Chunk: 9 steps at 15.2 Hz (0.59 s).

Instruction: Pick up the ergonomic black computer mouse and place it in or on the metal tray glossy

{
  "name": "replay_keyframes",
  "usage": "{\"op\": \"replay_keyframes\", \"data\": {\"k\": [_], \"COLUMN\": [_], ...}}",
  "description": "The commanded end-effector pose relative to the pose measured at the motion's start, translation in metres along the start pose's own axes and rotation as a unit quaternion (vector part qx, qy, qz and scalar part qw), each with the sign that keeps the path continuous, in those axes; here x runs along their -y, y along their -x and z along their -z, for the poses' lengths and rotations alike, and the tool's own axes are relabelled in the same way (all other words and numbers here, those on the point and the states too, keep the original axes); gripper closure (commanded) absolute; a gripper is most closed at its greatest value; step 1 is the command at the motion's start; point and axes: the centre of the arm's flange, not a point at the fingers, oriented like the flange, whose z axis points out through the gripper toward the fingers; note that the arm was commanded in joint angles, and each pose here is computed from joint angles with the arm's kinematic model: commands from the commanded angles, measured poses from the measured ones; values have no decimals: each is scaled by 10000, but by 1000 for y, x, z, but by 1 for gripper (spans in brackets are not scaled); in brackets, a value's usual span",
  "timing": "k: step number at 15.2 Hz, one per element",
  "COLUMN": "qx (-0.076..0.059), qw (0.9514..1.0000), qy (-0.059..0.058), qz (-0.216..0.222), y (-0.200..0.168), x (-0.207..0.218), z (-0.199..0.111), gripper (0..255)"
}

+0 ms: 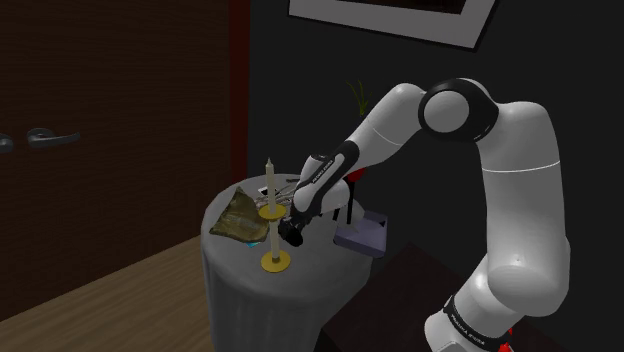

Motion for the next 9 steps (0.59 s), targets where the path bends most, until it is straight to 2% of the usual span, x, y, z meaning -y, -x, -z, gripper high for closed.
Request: {"op": "replay_keyframes", "data": {"k": [1,9], "qx": [2,2], "qw": [10000,10000], "qy": [0,0], "qz": [-1,-1], "y": [0,0], "x": [0,1], "z": [0,5], "gripper": [255,255]}}
